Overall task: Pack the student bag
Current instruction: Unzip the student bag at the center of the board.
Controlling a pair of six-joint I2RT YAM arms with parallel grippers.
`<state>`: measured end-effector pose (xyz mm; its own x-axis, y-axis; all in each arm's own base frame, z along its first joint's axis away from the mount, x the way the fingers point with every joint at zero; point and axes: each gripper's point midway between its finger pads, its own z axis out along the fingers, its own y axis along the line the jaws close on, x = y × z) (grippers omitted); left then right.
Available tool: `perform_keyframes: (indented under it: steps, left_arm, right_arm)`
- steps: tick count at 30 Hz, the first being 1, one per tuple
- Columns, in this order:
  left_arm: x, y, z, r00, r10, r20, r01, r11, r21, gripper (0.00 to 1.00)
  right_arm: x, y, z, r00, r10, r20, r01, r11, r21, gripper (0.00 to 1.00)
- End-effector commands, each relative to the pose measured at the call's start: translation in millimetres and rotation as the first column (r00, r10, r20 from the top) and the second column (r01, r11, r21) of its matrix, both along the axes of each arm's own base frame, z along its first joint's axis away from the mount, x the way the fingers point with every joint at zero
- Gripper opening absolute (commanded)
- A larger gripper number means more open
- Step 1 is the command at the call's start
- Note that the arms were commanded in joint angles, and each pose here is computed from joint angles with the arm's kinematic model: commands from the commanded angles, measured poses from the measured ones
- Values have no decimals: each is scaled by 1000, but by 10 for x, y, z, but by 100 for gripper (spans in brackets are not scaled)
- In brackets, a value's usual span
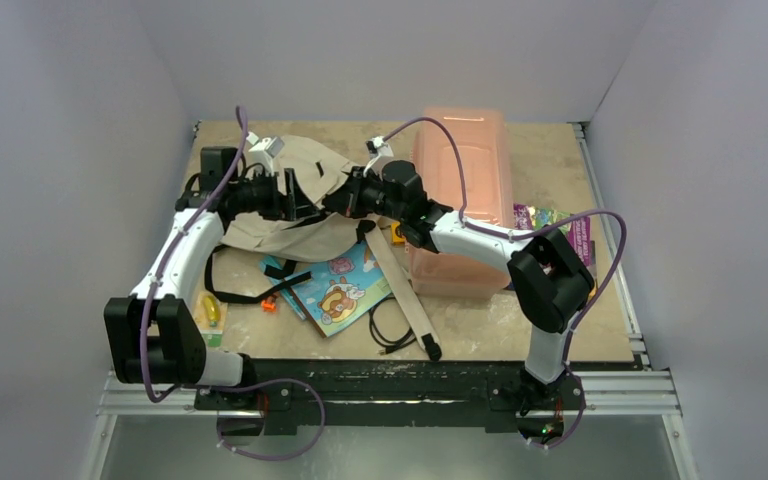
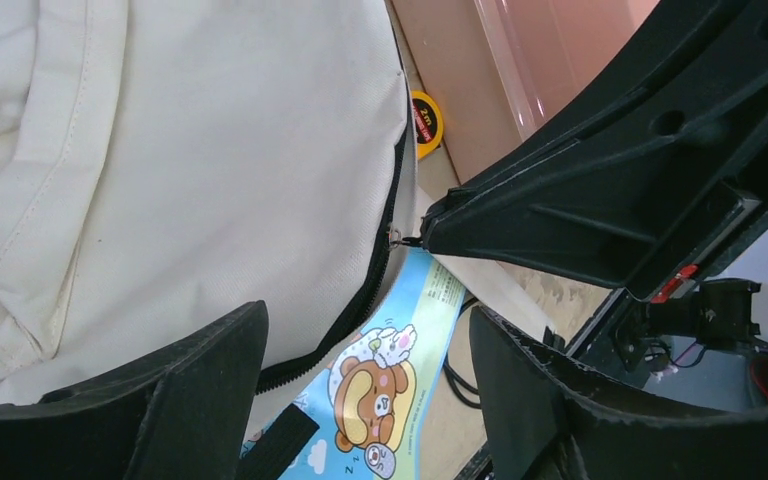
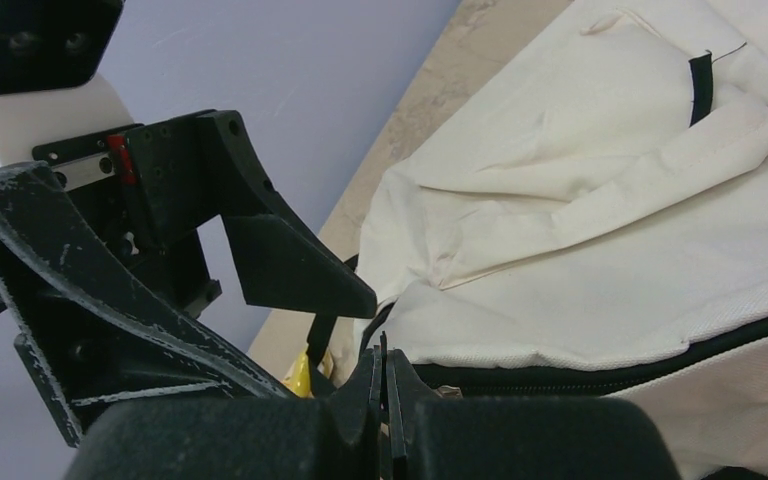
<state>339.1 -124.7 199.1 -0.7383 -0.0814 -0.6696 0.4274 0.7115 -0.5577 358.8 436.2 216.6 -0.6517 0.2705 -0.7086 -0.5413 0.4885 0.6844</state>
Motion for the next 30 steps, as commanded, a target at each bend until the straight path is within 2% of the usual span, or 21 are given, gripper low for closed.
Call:
perform_keyframes:
  steps: [1, 6, 12, 16, 18, 22, 26, 30]
  left_arm:
    - [94, -71, -57, 999, -14, 34, 12, 999, 44, 72]
    - [81, -66, -209, 1000, -10, -1, 10, 994, 112, 66]
    - [104, 14, -255, 1000, 22, -6, -21, 986, 165, 36]
    - [125, 118, -258, 998, 56, -1, -55, 973, 223, 0]
    - [136, 287, -266, 992, 120, 24, -122, 946, 300, 0]
    - [107, 674, -151, 955, 256, 150, -296, 854, 428, 0]
    - [58, 934, 71, 890, 349, 295, -451, 774, 444, 0]
    - [5, 1003, 246, 850, 374, 372, -512, 754, 412, 0]
  right_arm:
    - [-29, 49, 665, 994, 20, 108, -35, 990, 139, 0]
    - [-10, 78, 748, 994, 18, 106, -36, 985, 170, 0]
    - [-3, 82, 803, 994, 14, 107, -33, 982, 185, 0]
    - [29, 63, 761, 996, -11, 87, -5, 983, 184, 0]
    - [94, -5, 704, 997, -67, 40, 59, 984, 171, 0]
    - [423, -330, 608, 949, -316, -10, 315, 946, 69, 0]
    - [771, -658, 452, 872, -489, 14, 489, 872, -26, 0]
    - [1034, -831, 423, 852, -519, 61, 522, 852, -38, 0]
